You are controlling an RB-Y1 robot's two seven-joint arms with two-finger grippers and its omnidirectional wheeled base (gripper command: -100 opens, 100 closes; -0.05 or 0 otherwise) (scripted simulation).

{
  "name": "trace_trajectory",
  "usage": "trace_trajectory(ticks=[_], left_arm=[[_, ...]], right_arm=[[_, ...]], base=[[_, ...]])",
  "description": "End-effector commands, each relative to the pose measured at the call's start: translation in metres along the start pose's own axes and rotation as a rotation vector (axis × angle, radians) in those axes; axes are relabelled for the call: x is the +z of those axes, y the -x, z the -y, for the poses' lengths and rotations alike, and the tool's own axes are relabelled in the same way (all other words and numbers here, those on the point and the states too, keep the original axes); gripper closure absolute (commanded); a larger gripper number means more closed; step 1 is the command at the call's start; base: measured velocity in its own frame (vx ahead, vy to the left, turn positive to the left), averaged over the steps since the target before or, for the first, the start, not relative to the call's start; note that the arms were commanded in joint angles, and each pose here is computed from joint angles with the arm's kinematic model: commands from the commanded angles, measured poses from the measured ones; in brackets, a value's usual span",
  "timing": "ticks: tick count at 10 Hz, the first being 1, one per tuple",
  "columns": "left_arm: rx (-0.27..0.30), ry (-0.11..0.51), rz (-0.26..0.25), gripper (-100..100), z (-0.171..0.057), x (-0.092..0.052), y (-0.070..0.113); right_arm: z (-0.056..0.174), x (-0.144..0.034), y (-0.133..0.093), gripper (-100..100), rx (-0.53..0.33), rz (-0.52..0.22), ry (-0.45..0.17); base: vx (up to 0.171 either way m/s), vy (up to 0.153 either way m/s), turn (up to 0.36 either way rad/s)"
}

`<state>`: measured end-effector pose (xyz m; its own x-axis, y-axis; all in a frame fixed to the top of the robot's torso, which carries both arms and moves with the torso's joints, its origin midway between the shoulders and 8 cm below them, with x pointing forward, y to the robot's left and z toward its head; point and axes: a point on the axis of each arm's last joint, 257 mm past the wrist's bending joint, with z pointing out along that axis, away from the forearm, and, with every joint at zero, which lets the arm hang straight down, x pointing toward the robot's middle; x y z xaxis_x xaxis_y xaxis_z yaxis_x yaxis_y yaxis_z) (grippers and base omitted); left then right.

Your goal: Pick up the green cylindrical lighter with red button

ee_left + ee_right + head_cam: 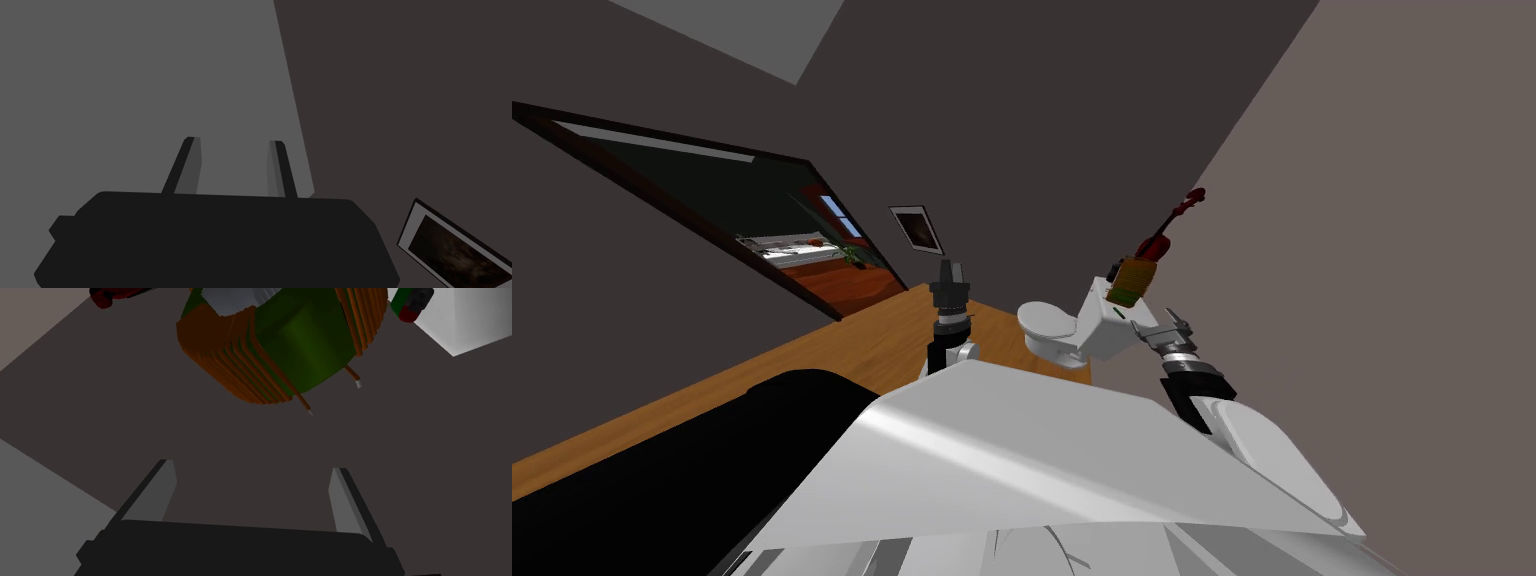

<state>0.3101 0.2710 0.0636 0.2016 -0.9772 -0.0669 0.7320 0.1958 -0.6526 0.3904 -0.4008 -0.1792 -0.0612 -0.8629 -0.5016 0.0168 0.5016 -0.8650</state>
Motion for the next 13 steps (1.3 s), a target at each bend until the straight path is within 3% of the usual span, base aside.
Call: trace_trajectory(ticks=[1, 3, 4, 8, 10, 13], left_arm=[[0.000, 0.000, 0.000, 0, 0.000, 0.000, 0.000], [0.000, 0.000, 0.000, 0, 0.000, 0.000, 0.000], [0.000, 0.000, 0.000, 0, 0.000, 0.000, 0.000], [0.000, 0.000, 0.000, 0, 0.000, 0.000, 0.000], [0.000, 0.000, 0.000, 0, 0.000, 0.000, 0.000], [0.000, 0.000, 0.000, 0, 0.000, 0.000, 0.000]], right_arm=[[0.019, 0.001, 0.015, -100, -0.014, 0.030, -0.037], [0.015, 0.002, 0.012, -100, -0.016, 0.029, -0.031], [0.016, 0.003, 0.012, 100, -0.015, 0.029, -0.032], [0.015, 0.003, 0.012, 100, -0.015, 0.029, -0.032], [0.004, 0.001, 0.001, -100, 0.021, 0.013, -0.005], [-0.009, -0.001, -0.012, -100, 0.064, -0.007, 0.027]], base=[[-0.085, 0.028, -0.051], [-0.030, 0.017, -0.008], [0.000, 0.000, 0.000], [0.000, 0.000, 0.000], [0.017, -0.004, 0.022], [0.051, -0.010, 0.029]])
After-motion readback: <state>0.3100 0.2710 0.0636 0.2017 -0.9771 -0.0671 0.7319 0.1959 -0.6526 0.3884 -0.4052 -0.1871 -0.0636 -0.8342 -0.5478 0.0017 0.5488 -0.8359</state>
